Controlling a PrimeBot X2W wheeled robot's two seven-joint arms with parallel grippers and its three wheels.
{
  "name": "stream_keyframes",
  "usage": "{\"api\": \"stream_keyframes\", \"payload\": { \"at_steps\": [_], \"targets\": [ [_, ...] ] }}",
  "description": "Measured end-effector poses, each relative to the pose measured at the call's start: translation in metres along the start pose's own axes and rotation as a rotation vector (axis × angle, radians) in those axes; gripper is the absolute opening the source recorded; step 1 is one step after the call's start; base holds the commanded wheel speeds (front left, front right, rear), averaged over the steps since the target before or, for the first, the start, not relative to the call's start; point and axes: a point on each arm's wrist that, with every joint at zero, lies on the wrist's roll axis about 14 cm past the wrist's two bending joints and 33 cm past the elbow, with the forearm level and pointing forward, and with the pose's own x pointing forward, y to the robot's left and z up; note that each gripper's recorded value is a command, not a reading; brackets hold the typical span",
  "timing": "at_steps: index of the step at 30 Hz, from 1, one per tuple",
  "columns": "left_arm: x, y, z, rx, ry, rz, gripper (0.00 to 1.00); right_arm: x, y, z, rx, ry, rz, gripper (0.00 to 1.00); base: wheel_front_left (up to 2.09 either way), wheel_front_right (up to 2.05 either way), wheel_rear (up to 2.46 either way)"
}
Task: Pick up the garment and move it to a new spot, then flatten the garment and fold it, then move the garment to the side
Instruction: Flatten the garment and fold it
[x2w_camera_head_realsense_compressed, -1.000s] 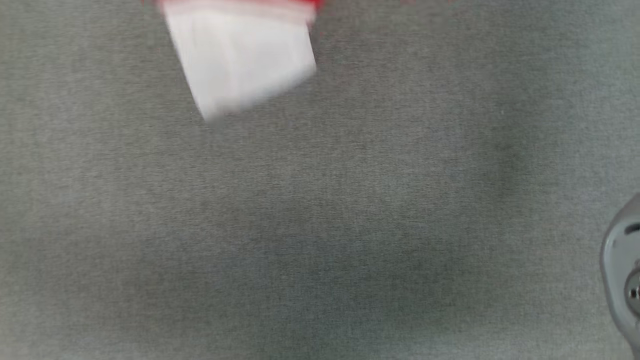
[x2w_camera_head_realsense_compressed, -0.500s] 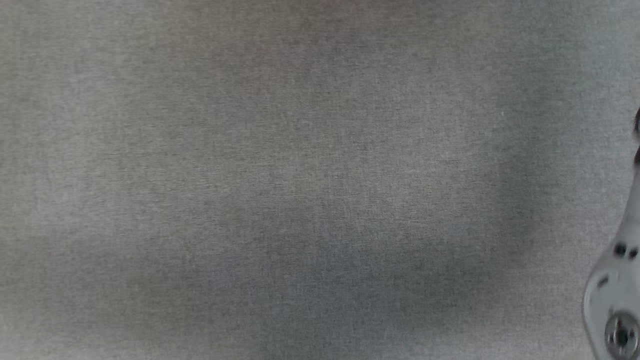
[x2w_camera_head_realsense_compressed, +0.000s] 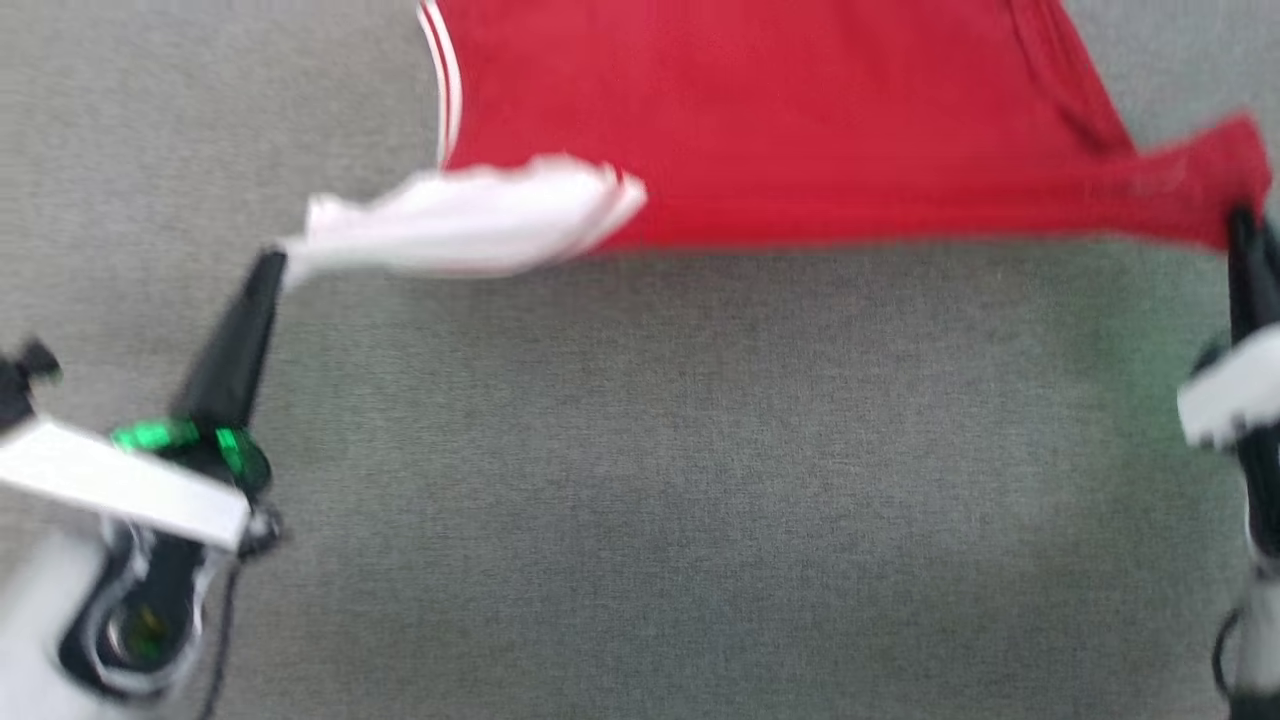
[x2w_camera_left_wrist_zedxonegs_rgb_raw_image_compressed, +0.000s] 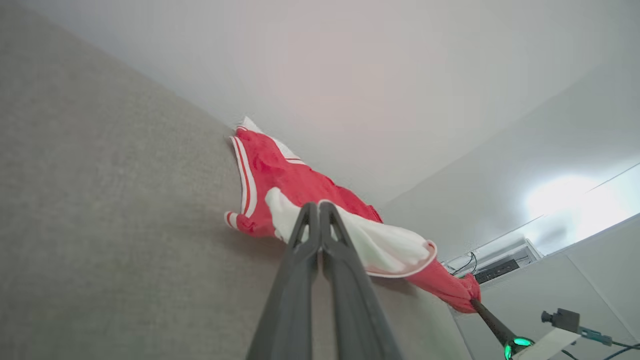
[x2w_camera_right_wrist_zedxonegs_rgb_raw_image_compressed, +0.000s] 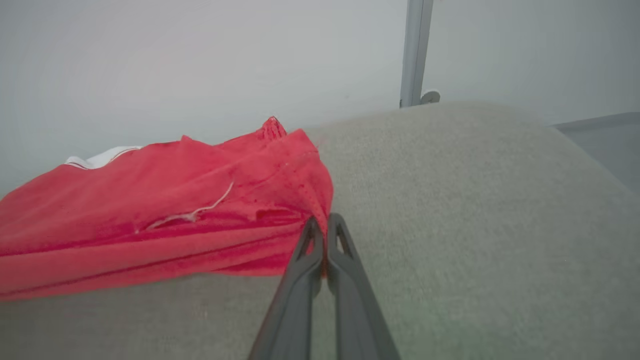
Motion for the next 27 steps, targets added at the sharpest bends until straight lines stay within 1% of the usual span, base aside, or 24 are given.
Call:
{"api": "stream_keyframes", "payload": {
  "at_steps": [2,5,8,11,15,18,21,27],
  "targets": [
    [-0.018,-0.005,-0.005,-0.026,-0.010,0.006,0.00,-0.018,-0.004,-0.012,0.014,0.046,-0.004,0.00,0.00,0.00,0.00],
    [-0.044,-0.013,-0.012,-0.029,-0.006,0.002,0.00,-0.042,-0.006,-0.029,0.026,0.121,0.000,0.00,0.00,0.00,0.00],
    [-0.068,-0.021,-0.023,-0.042,0.025,0.002,0.00,-0.060,-0.004,-0.036,0.033,0.163,0.014,0.00,0.00,0.00,0.00],
    [-0.090,-0.024,-0.037,-0.032,0.078,0.010,0.00,-0.077,-0.008,-0.043,0.037,0.198,0.006,0.00,0.00,0.00,0.00],
    [-0.110,-0.029,-0.053,-0.051,0.138,0.016,0.00,-0.094,-0.018,-0.046,0.040,0.218,-0.020,0.00,0.00,0.00,0.00],
    [-0.115,-0.032,-0.055,-0.055,0.146,0.013,0.00,-0.103,-0.024,-0.049,0.047,0.238,-0.038,0.00,0.00,0.00,0.00],
    [-0.110,-0.035,-0.053,-0.043,0.147,-0.005,0.00,-0.104,-0.027,-0.049,0.055,0.235,-0.047,0.00,0.00,0.00,0.00],
    [-0.074,-0.047,-0.039,0.040,0.148,-0.110,0.00,-0.075,-0.015,-0.030,0.051,0.150,-0.024,0.00,0.00,0.00,0.00]
  ]
}}
